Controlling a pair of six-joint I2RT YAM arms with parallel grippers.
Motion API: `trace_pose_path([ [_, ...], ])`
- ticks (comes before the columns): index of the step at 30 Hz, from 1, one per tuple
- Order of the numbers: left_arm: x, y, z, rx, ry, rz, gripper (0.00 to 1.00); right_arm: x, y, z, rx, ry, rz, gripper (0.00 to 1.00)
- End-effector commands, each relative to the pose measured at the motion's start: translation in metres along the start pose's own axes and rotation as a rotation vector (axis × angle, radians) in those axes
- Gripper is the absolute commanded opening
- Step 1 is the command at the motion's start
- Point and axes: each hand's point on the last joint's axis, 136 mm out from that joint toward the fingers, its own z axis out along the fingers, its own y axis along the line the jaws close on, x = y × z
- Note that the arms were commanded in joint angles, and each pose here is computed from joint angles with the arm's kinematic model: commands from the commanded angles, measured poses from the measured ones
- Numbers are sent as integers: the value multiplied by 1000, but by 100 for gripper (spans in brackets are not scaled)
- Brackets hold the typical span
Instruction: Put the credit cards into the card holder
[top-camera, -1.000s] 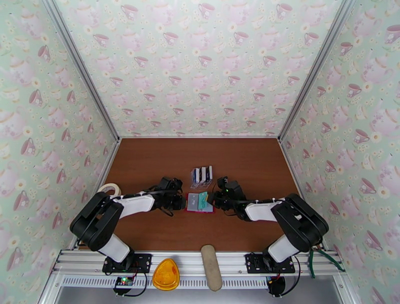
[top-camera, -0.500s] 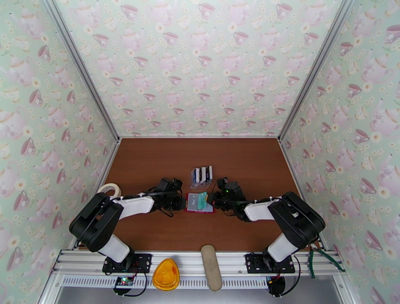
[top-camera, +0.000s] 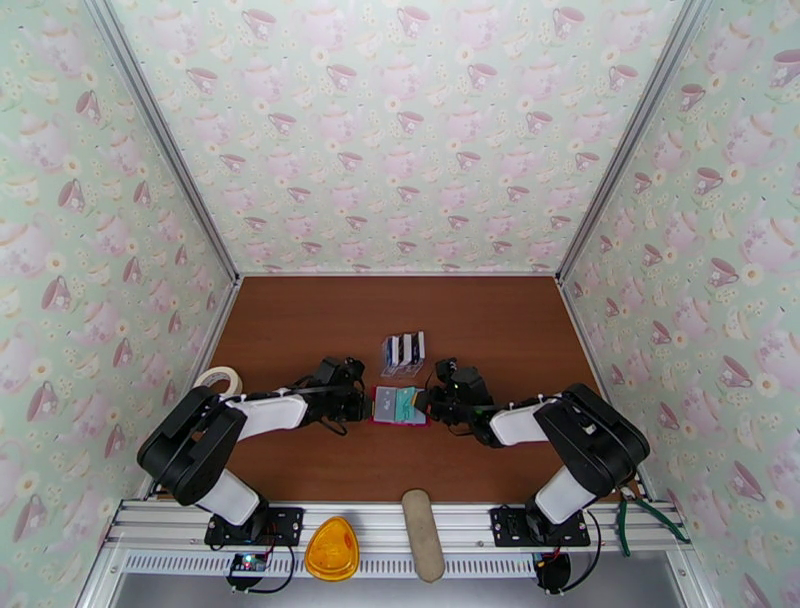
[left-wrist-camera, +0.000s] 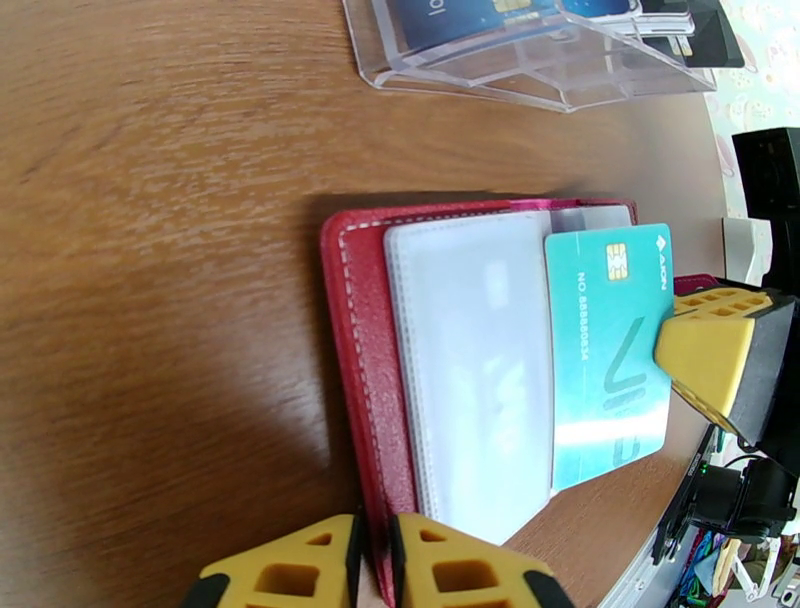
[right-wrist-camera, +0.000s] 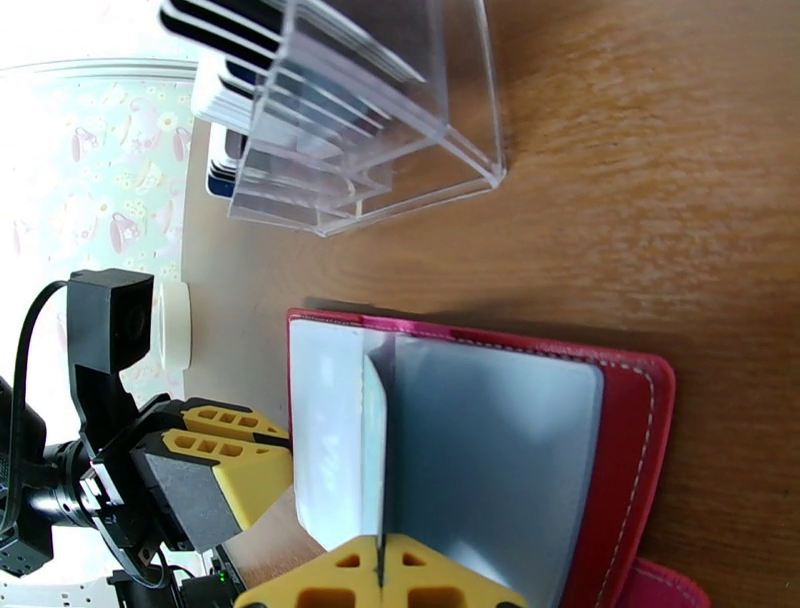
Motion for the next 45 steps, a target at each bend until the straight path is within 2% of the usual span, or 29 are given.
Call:
trace_pose_path([
  [1,25,12,3,-38,66,-29,19,4,-5,1,-2,8,19,0],
  [40,35,15,7,-44,73,-45,19,16,-4,27,-13,58,41,0],
  [43,36,15,7,-43,74,-47,19,17,-7,28,17,66,37,6],
  [45,36,14,6,-40,72,-50,19,18,-11,27,54,68,33,14],
])
